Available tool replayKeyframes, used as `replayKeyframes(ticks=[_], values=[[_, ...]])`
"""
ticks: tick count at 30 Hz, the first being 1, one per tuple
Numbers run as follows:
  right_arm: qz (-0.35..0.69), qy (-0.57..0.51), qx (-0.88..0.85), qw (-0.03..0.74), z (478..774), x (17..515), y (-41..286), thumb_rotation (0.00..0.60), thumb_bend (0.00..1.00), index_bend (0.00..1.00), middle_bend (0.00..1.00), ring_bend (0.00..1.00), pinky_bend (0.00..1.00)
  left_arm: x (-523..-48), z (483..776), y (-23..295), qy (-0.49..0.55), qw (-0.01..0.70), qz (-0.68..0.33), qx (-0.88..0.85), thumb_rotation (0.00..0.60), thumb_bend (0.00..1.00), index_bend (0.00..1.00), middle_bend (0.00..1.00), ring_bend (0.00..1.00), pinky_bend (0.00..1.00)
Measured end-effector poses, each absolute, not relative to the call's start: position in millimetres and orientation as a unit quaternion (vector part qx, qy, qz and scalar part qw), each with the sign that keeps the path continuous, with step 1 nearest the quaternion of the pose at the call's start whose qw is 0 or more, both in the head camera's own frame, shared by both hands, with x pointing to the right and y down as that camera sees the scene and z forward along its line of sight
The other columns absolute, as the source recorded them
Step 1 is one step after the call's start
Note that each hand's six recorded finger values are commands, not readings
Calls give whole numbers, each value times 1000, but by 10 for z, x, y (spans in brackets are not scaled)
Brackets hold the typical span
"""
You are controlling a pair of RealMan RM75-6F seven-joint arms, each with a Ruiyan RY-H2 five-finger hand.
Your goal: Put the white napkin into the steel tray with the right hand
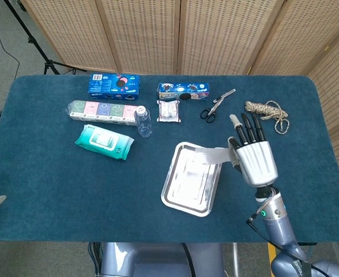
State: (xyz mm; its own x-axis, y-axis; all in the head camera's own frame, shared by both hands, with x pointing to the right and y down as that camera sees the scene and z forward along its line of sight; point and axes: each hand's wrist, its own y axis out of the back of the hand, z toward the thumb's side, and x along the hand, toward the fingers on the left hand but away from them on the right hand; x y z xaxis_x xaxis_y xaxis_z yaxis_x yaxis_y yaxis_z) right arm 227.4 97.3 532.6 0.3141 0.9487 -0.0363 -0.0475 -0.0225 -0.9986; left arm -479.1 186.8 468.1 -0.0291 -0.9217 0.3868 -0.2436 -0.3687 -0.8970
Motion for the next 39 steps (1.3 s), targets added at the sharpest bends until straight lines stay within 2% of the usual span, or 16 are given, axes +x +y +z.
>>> replayKeyframes(ticks=[7, 12, 17, 26, 39], values=[[449, -380, -550, 593, 5257, 1945, 689, 600, 569, 743, 123, 0, 0, -4806, 4682, 1869, 468, 310, -545, -623, 600, 0, 0, 0, 0, 0], [446, -373, -550, 599, 5224, 1797, 736, 600, 569, 745, 123, 0, 0, -4800, 4680, 1871, 467, 311, -544, -624, 600, 0, 0, 0, 0, 0], [457, -360, -554, 595, 5345, 1770, 815, 600, 569, 745, 123, 0, 0, -4786, 4682, 1875, 465, 311, -543, -625, 600, 0, 0, 0, 0, 0], [469, -318, -578, 588, 5638, 1723, 1146, 600, 569, 749, 123, 0, 0, -4785, 4683, 1875, 466, 311, -544, -625, 600, 0, 0, 0, 0, 0], [466, -239, -624, 580, 5988, 1611, 1861, 600, 569, 751, 123, 0, 0, -4786, 4685, 1875, 465, 310, -544, -626, 600, 0, 0, 0, 0, 0]])
